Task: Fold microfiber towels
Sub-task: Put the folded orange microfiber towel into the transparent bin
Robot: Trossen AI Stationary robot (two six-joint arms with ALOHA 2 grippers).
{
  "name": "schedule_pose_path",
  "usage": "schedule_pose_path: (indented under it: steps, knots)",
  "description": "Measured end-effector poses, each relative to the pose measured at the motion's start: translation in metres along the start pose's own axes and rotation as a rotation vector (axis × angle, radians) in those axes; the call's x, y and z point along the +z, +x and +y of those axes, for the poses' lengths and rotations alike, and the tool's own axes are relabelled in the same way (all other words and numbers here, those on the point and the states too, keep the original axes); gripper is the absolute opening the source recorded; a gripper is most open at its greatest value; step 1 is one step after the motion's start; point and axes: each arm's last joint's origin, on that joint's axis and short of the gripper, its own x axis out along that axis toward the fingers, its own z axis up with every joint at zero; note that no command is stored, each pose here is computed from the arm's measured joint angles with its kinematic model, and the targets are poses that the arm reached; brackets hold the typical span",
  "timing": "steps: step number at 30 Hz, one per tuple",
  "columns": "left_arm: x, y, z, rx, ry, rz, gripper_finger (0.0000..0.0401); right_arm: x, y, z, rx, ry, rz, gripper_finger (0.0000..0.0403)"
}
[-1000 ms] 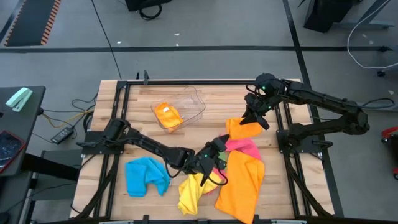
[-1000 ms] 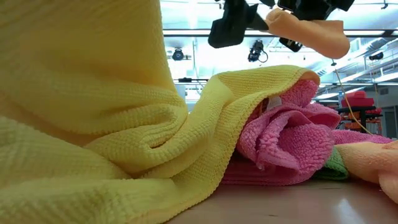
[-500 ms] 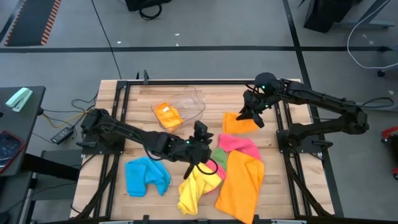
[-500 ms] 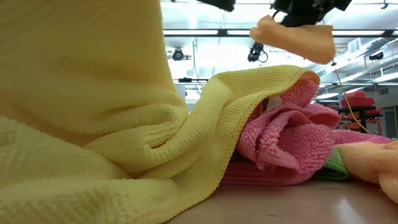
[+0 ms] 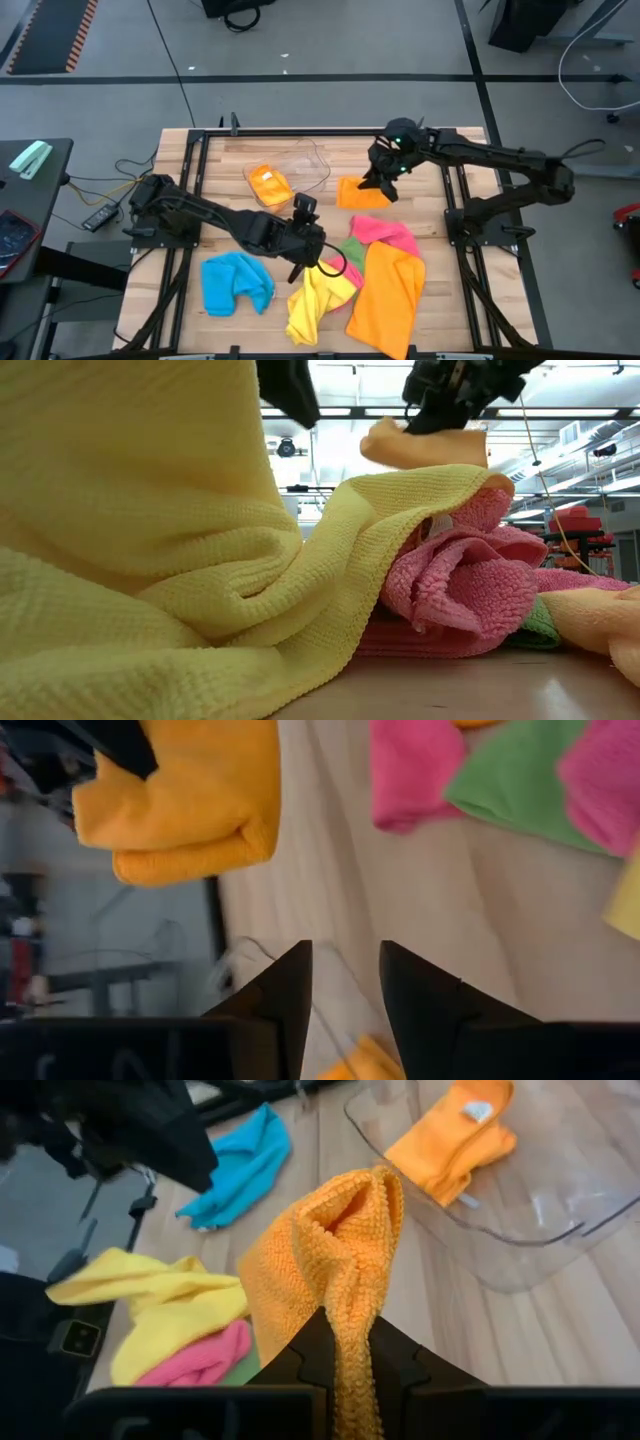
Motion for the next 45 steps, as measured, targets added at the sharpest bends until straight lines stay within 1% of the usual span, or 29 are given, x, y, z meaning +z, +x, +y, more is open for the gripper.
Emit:
schedule_pose_path:
  steps: [3, 6, 10, 12, 14, 18, 21, 27, 33, 37, 40, 42, 45]
  knots:
    - [-0.004, 0.0, -0.002, -0.05, -0.022, 0.023, 0.0127, -0.001, 0.012, -0.007, 0.0, 0.009, 0.026, 0.0039]
    - [-0.007, 0.0, -0.003, -0.077, -0.036, 0.051, 0.0123, -0.002, 0.024, -0.015, 0.001, 0.023, 0.044, 0.0039]
    - [-0.011, 0.0, -0.005, -0.087, -0.052, 0.083, 0.0117, -0.005, 0.036, -0.021, 0.013, 0.036, 0.077, 0.0039]
    - [-0.014, 0.006, -0.011, -0.085, -0.049, 0.08, 0.0114, -0.007, 0.04, -0.023, 0.034, 0.035, 0.09, 0.0039]
    - [-0.022, 0.015, -0.02, -0.091, -0.021, 0.101, 0.011, -0.008, 0.042, -0.024, 0.056, 0.032, 0.099, 0.0039]
    - [-0.04, 0.031, -0.039, -0.096, 0.002, 0.129, 0.0102, -0.007, 0.046, -0.026, 0.057, 0.039, 0.086, 0.0039]
    - [-0.052, 0.037, -0.048, -0.099, 0.006, 0.141, 0.0093, 0.0, 0.052, -0.027, 0.06, 0.033, 0.024, 0.0039]
    - [-0.072, 0.028, -0.049, -0.096, -0.035, 0.082, 0.0079, 0.012, 0.07, -0.028, 0.077, 0.022, -0.094, 0.0039]
    - [-0.089, 0.009, -0.033, -0.103, -0.156, -0.054, 0.008, 0.021, 0.086, -0.036, 0.066, 0.003, -0.205, 0.0039]
    - [-0.106, 0.0, -0.022, -0.081, -0.235, -0.105, 0.0081, 0.024, 0.099, -0.044, 0.06, 0.034, -0.268, 0.0039]
    - [-0.116, -0.001, -0.019, -0.065, -0.267, -0.127, 0.0078, 0.024, 0.105, -0.05, 0.015, 0.064, -0.3, 0.0039]
    - [-0.12, -0.002, -0.018, -0.056, -0.295, -0.123, 0.0079, 0.028, 0.106, -0.056, -0.027, 0.056, -0.356, 0.0039]
    - [-0.122, -0.001, -0.016, -0.009, -0.373, -0.107, 0.0088, 0.036, 0.105, -0.059, -0.018, 0.044, -0.455, 0.0039]
